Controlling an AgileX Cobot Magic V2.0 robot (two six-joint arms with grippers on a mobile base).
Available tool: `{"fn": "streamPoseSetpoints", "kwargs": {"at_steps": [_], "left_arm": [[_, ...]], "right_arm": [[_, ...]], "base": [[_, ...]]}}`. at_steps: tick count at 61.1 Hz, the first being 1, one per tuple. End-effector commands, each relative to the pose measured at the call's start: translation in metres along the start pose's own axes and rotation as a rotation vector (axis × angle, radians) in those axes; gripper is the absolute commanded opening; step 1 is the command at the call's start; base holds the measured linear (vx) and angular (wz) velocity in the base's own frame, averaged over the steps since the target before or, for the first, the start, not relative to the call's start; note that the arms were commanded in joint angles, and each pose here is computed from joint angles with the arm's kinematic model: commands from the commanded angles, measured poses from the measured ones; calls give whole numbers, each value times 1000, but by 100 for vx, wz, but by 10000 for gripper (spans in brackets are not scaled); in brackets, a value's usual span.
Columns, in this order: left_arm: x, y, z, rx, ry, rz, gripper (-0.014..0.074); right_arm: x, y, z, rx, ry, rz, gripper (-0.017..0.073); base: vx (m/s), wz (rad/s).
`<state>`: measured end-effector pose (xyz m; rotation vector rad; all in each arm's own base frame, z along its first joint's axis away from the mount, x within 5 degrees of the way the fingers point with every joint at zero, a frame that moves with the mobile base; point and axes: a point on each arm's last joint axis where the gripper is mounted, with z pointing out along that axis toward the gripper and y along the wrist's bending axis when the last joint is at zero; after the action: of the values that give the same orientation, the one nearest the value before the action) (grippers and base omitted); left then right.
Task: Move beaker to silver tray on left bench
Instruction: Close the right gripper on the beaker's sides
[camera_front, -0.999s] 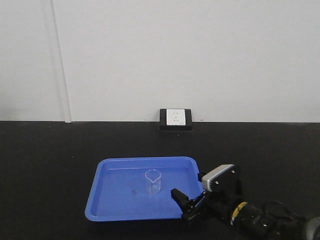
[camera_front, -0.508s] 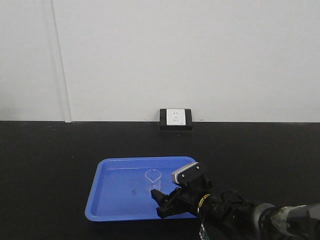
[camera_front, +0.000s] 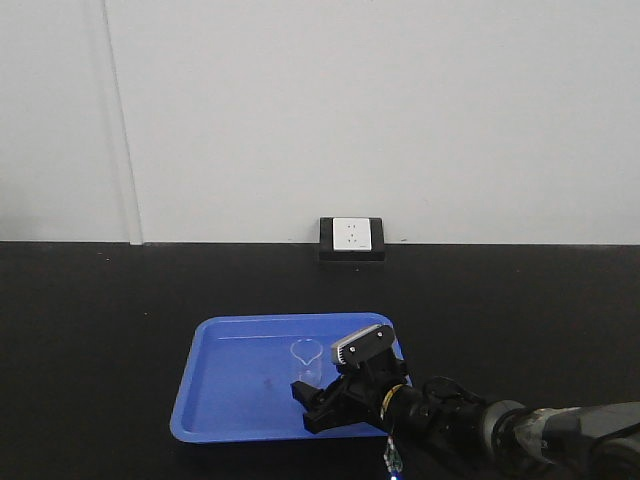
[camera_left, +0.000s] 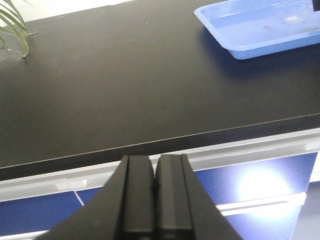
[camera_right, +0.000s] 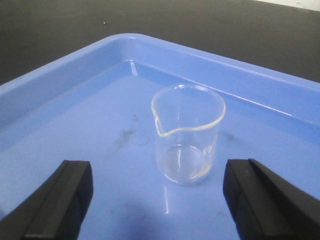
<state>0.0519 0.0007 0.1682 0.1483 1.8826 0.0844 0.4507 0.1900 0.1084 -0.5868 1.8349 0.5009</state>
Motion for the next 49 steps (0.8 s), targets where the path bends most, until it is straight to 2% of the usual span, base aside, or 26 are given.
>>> {"fn": "streamPoseSetpoints", "kwargs": {"at_steps": [1, 49], "left_arm": [[-2, -1, 2, 4, -71, -3, 1], [-2, -1, 2, 4, -71, -3, 1]], "right_arm": [[-45, 3, -9, -20, -143, -22, 579], [-42, 2, -8, -16, -131, -20, 579]], "base": [[0, 0], [0, 0]]}}
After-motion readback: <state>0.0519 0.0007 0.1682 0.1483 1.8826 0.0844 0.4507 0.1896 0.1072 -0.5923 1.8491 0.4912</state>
